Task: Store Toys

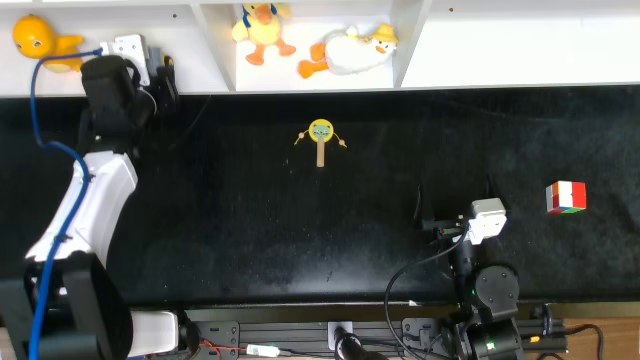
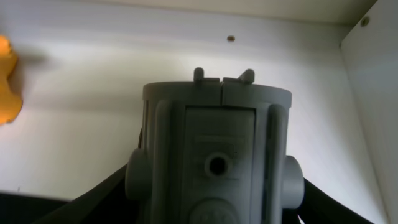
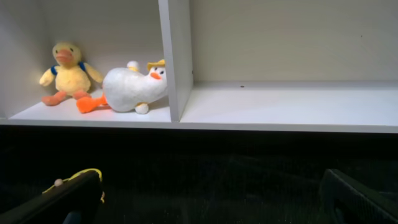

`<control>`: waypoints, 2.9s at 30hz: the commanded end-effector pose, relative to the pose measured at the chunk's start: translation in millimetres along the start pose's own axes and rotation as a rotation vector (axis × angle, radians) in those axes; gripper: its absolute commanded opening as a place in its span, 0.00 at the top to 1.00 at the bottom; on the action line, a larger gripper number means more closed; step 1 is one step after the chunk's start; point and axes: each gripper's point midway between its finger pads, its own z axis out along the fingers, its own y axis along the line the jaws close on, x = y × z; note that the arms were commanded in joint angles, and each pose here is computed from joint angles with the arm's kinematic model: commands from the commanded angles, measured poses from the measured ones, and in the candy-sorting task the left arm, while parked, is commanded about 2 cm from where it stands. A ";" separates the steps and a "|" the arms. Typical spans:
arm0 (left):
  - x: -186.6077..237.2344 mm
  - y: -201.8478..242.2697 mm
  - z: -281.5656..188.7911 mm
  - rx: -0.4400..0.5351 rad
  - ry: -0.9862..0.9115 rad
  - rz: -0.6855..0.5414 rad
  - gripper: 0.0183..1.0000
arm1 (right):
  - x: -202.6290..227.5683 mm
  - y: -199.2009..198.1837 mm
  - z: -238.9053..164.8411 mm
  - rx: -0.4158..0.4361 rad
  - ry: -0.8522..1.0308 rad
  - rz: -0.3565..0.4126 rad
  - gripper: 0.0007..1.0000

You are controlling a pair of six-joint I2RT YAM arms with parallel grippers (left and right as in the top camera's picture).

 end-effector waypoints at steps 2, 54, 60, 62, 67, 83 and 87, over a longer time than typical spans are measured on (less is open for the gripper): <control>-29.2 -4.4 10.4 0.024 -0.028 0.045 0.98 | 3.3 0.7 0.2 -0.003 0.000 -0.003 0.00; -27.3 5.3 33.3 -0.029 0.030 0.054 0.00 | 3.3 0.7 0.2 -0.003 0.000 -0.003 0.00; -41.6 4.1 13.7 -0.029 0.005 0.055 0.00 | 3.4 0.7 0.2 -0.003 0.000 -0.003 0.01; -39.3 3.8 7.6 -0.028 0.023 0.055 0.00 | 3.3 0.7 0.2 -0.003 0.000 -0.003 0.00; -34.2 3.0 -10.7 -0.028 0.067 0.054 0.00 | 3.3 0.7 0.2 -0.003 0.000 -0.003 0.00; -31.5 0.1 -84.0 -0.028 0.130 0.044 0.00 | 3.4 0.7 0.2 -0.003 0.000 -0.003 0.00; -27.3 -4.8 -113.3 -0.004 0.147 0.041 0.00 | 3.3 0.7 0.2 -0.003 0.000 -0.003 0.00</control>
